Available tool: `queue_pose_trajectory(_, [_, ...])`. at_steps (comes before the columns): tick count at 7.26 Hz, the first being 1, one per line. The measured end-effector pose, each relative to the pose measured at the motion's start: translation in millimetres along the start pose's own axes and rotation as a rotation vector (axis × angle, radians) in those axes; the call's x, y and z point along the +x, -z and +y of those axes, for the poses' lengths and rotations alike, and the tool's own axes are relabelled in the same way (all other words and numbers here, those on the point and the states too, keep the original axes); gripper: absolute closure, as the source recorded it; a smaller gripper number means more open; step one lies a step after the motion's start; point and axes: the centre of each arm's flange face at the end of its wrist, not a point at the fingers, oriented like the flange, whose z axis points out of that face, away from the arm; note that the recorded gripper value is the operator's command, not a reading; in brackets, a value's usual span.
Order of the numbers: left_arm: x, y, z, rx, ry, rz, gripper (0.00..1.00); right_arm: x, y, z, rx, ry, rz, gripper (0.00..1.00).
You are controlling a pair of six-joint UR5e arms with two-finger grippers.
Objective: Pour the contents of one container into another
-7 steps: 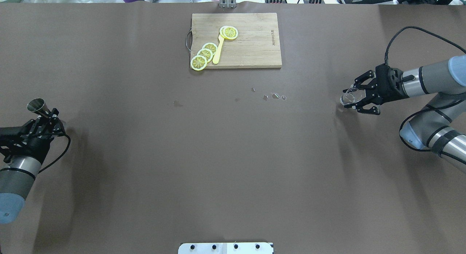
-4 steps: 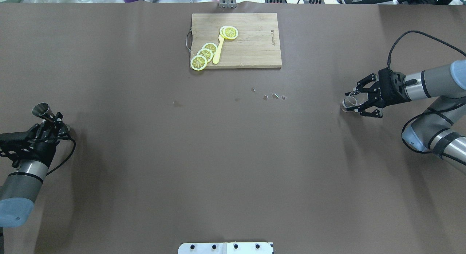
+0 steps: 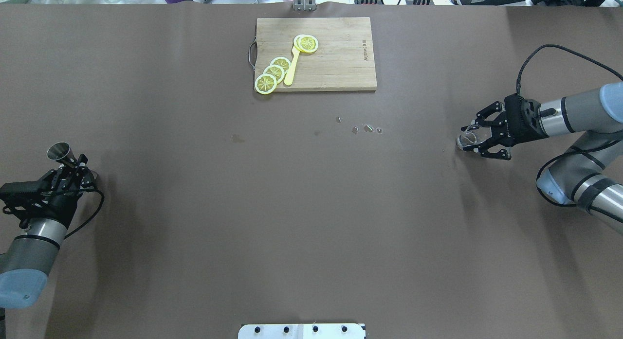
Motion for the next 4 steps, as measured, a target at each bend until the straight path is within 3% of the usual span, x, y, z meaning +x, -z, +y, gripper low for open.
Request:
queue_pose_trajectory(1, [0.3,0.5,0.2,0.000,0.000,0.001,0.01,-0.1,-0.3,-0.4,0.001,-0.003,-0.002,0.00])
queue_pose_trajectory(4, [1.1,2.3,0.8,-0.002,-0.001,0.005,0.01,-1.9,-3.0,-2.7,0.004,-0.012,-0.011,0.00])
